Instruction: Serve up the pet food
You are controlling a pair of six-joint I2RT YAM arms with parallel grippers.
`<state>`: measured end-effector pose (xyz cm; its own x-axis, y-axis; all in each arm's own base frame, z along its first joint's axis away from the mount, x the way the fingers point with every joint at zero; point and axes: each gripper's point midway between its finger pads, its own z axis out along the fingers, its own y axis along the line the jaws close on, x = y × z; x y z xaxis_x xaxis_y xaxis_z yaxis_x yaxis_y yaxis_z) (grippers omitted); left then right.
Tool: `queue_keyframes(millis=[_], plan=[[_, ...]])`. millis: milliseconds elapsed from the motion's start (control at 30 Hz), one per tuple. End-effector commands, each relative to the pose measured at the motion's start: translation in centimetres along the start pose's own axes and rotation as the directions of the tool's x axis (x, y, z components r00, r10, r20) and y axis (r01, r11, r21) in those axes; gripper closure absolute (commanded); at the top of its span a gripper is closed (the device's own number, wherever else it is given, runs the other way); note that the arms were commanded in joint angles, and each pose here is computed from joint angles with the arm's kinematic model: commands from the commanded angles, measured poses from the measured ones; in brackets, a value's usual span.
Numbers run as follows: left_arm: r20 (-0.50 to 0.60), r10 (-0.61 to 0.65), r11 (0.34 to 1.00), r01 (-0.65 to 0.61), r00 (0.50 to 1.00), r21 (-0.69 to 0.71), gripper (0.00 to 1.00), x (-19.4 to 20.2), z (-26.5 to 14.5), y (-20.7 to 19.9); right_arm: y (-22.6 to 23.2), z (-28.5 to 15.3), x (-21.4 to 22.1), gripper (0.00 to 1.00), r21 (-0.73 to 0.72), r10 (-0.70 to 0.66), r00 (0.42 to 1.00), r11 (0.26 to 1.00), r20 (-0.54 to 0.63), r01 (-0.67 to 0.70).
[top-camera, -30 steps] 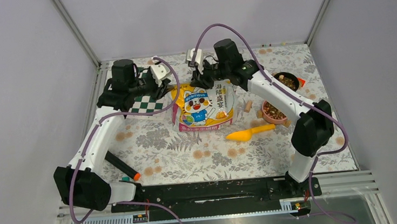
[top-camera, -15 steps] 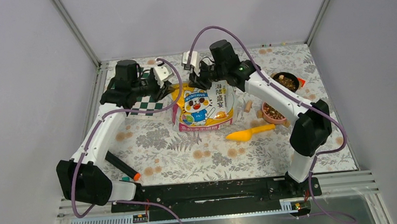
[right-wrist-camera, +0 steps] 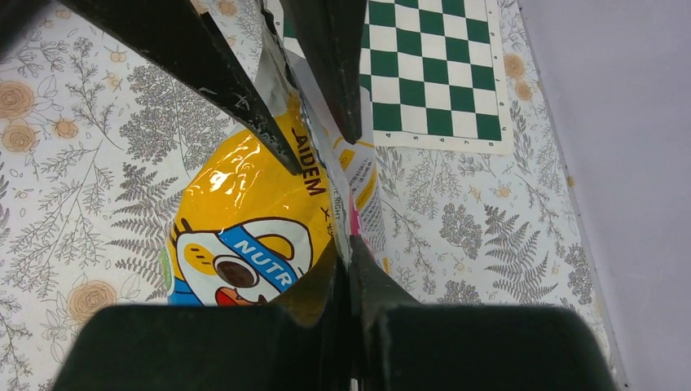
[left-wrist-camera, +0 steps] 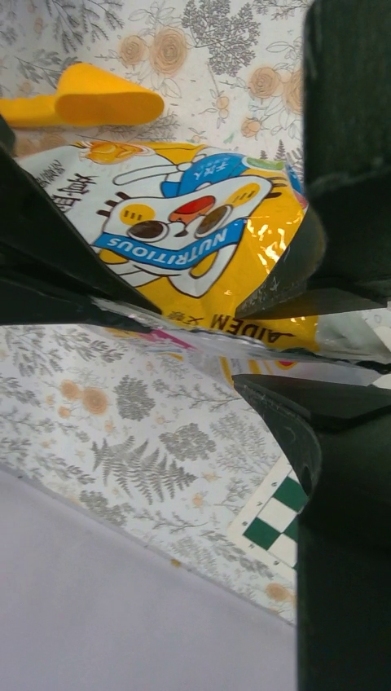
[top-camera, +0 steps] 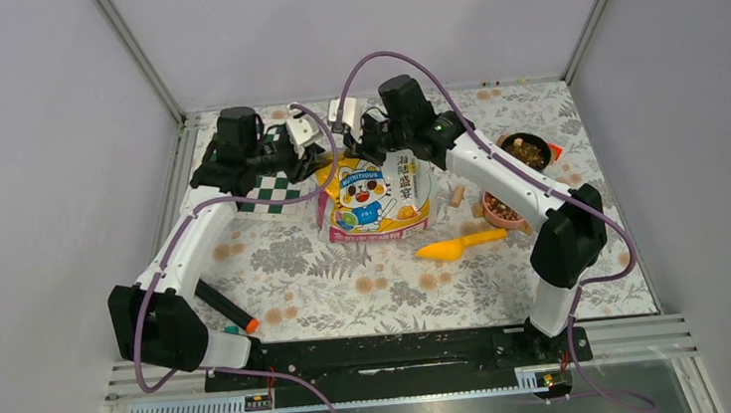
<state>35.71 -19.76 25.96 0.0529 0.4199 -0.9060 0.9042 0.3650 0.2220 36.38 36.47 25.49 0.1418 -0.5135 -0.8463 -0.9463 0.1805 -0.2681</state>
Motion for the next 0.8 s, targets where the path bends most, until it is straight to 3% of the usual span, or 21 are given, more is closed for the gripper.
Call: queue_keyframes(millis=[0,200,267,333,467,600,767], plan=[[0.144,0.072,0.997,-0.077,0.987,0.030,0.67,-3.6,0.8,0.0,0.0,-0.6,-1.4,1.00,-0.001,-0.025,1.000,1.000,0.017,0.025],[0.114,0.064,0.996,-0.071,0.991,0.058,0.70,-2.6,1.7,-0.4,0.5,-1.6,-2.7,1.00,-0.012,-0.029,0.998,0.999,0.052,0.029],[0.073,0.079,0.994,-0.084,0.994,0.067,0.79,-1.8,1.6,-0.6,0.6,-2.0,-3.1,1.00,-0.010,-0.033,0.998,0.999,0.061,0.034],[0.028,0.095,0.992,-0.097,0.995,0.075,0.98,-0.9,1.4,-0.6,0.7,-2.4,-3.4,1.00,-0.008,-0.037,0.997,0.999,0.067,0.038],[-0.027,0.099,0.993,-0.097,0.995,0.064,1.00,0.0,0.6,-0.2,0.6,-3.0,-3.1,1.00,0.009,-0.054,0.998,0.999,0.042,0.054],[-0.026,0.111,0.994,-0.111,0.993,0.015,1.00,0.3,-0.9,0.8,0.0,-3.7,-1.1,1.00,0.030,-0.048,0.997,0.998,-0.059,0.050],[-0.039,0.132,0.989,-0.134,0.990,-0.055,1.00,1.3,-3.2,1.9,-0.9,-6.7,4.0,1.00,0.074,0.016,0.953,0.997,-0.302,0.006]])
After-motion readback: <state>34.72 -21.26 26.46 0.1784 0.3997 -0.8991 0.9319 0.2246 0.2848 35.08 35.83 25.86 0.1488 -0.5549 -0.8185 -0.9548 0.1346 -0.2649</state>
